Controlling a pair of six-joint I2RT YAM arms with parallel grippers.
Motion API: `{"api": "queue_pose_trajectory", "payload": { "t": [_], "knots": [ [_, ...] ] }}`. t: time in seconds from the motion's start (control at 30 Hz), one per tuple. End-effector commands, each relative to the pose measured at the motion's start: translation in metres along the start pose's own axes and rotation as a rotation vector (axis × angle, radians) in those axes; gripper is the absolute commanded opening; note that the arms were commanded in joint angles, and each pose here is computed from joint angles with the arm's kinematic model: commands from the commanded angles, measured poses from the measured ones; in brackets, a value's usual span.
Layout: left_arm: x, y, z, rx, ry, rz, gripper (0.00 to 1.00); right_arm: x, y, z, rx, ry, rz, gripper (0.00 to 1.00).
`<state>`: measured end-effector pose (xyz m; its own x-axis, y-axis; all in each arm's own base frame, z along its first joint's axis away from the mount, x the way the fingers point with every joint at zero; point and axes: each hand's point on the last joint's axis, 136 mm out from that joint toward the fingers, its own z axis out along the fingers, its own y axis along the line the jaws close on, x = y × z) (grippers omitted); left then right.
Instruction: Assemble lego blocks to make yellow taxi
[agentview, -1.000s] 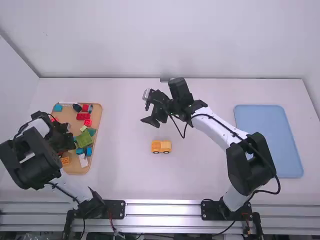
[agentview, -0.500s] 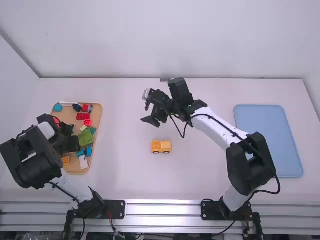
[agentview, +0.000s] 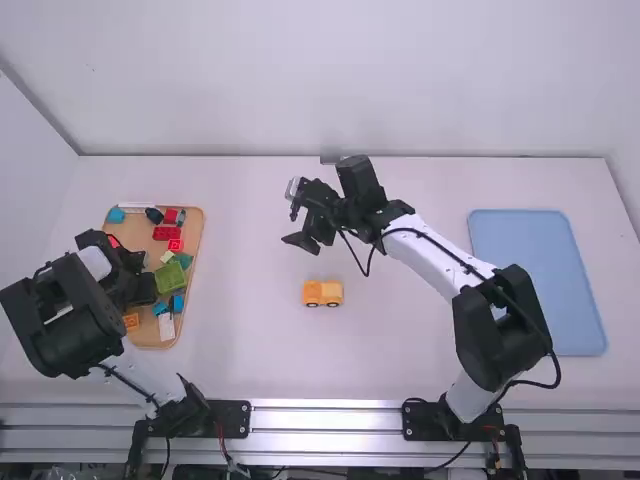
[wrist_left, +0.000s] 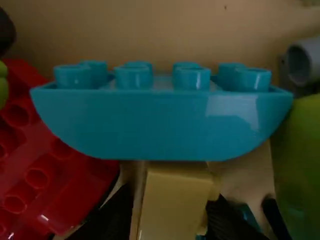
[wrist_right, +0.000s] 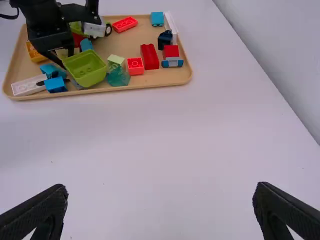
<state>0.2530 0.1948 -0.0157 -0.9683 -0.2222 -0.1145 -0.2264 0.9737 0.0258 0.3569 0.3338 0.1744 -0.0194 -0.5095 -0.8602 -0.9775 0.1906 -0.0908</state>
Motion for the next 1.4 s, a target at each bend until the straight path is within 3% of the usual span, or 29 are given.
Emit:
{"api": "queue_pose_trajectory", "payload": {
  "t": [0.0,0.23,0.53,0.7,0.87,1.03,1.17,1.37],
  "knots": [
    [0.003,-0.001,0.002,-0.005,0.002,-0.004,0.32,-0.022,-0.004,-0.008,0.019,-0.039,-0.033,0.99],
    [-0.006,-0.008,0.002,0.038,-0.041,0.003,0.27,-0.022,-0.004,-0.008,0.018,-0.038,-0.032,0.98],
    [-0.007,-0.004,-0.006,0.014,-0.054,-0.084,0.11,-0.02,-0.004,-0.008,0.016,-0.032,0.003,0.99],
    [-0.014,-0.002,-0.028,-0.003,-0.112,-0.135,0.08,-0.019,-0.007,-0.01,0.023,-0.033,0.032,0.99],
    [-0.02,-0.017,-0.07,-0.04,-0.268,-0.11,0.09,-0.018,-0.02,-0.017,0.05,-0.049,0.123,0.98],
    [-0.025,-0.059,-0.123,-0.052,-0.511,0.021,0.2,-0.022,-0.036,-0.03,0.055,-0.106,0.27,0.99],
    [-0.029,-0.129,-0.163,0.1,-0.703,0.277,0.22,-0.034,-0.02,-0.041,-0.092,-0.191,0.266,0.98],
    [-0.034,-0.213,-0.198,0.27,-0.864,0.512,0.21,-0.05,0.004,-0.058,-0.294,-0.284,0.296,0.98]
  ]
}}
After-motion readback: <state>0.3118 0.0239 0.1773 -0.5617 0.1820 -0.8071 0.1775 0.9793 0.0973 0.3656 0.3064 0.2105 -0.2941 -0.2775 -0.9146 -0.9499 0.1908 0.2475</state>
